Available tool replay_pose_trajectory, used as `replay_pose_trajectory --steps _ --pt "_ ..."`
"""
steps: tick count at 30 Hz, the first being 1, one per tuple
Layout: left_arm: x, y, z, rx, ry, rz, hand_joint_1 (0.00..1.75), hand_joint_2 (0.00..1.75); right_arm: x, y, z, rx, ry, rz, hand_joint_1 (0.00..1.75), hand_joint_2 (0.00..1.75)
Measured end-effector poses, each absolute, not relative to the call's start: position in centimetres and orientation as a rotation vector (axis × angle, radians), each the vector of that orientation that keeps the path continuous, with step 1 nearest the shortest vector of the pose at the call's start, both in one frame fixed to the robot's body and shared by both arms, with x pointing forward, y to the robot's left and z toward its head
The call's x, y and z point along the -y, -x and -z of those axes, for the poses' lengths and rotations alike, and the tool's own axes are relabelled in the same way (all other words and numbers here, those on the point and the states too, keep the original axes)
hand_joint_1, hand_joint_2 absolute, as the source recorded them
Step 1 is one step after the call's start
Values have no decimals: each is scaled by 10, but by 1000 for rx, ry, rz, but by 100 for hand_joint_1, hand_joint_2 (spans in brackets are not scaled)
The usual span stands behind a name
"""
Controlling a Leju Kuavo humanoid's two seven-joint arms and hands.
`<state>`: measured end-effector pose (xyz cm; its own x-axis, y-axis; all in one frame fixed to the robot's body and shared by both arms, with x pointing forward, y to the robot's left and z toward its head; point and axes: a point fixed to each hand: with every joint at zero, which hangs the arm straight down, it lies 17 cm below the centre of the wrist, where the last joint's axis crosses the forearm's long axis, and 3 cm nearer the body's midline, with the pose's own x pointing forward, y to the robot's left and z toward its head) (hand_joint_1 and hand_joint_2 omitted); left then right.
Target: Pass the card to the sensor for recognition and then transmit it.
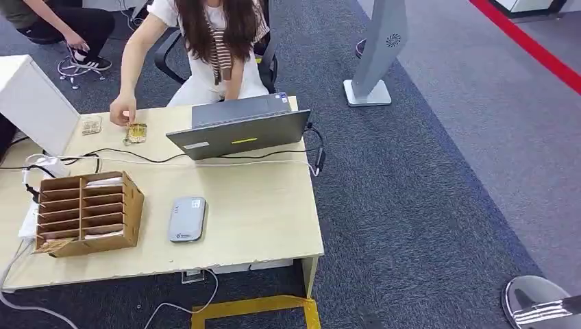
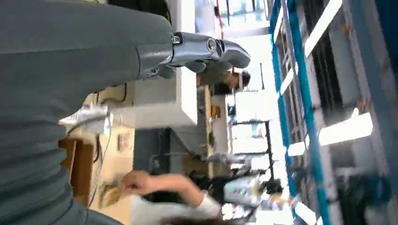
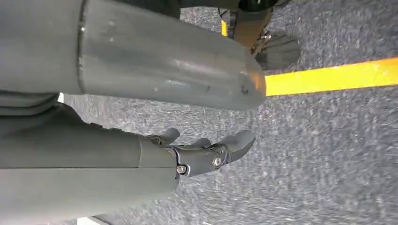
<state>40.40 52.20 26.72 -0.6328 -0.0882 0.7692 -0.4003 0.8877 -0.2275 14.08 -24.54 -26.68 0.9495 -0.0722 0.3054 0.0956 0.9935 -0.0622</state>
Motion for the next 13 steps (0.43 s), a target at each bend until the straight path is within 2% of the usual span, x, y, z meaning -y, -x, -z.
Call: replay_pose_trajectory --steps 5,10,13 --pt "-652 -323 -208 2118 -426 -942 0 175 249 -133 269 293 84 77 0 0" --pt "-721 -237 -98 1873 -459 -1271 0 175 257 -123 272 254 98 37 0 0" --pt "-723 -185 -9 1597 -523 -1468 0 175 264 -117 274 233 112 17 0 0"
